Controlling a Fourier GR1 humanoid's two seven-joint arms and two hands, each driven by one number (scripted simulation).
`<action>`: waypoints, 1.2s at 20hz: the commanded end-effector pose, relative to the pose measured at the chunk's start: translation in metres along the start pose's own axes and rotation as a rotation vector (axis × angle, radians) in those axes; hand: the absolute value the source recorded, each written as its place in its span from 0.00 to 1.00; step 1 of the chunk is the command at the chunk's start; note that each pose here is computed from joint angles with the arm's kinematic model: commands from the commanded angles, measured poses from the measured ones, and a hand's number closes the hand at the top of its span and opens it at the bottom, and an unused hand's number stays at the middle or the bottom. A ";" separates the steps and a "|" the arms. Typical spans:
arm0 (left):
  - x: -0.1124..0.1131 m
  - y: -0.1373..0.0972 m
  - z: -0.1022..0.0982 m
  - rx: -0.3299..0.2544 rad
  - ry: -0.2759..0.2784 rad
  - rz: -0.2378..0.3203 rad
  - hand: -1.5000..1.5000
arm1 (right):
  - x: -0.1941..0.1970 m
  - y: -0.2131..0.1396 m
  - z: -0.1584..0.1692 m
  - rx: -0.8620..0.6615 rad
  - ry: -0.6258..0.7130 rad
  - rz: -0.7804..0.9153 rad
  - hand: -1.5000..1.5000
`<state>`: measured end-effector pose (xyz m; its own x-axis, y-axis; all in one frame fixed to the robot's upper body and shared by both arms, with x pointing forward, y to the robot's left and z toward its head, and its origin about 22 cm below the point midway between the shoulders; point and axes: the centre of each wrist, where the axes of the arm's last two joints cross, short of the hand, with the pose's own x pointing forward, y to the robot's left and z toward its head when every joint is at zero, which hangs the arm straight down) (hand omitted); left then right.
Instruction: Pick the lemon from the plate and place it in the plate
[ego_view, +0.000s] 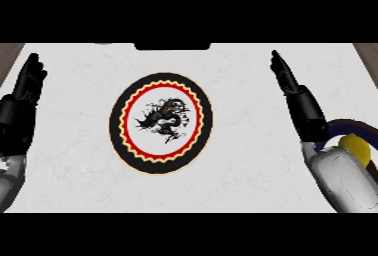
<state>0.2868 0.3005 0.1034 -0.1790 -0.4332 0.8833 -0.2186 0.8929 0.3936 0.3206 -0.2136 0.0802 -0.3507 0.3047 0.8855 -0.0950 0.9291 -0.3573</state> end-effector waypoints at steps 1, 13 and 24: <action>-0.026 -0.004 0.015 -0.034 0.083 -0.024 0.50 | -0.017 -0.034 0.014 -0.107 0.015 -0.147 0.00; -0.093 0.014 0.082 -0.047 0.269 -0.086 0.50 | -0.060 -0.139 0.135 -1.192 -0.130 -0.483 0.00; -0.103 0.017 0.096 -0.094 0.226 -0.076 0.50 | -0.044 -0.157 0.272 -0.836 0.110 -0.324 0.00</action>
<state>0.2082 0.3393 -0.0031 0.0676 -0.4644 0.8831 -0.1242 0.8743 0.4692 0.1336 -0.4183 0.0195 -0.4946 -0.0553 0.8674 0.5771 0.7253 0.3753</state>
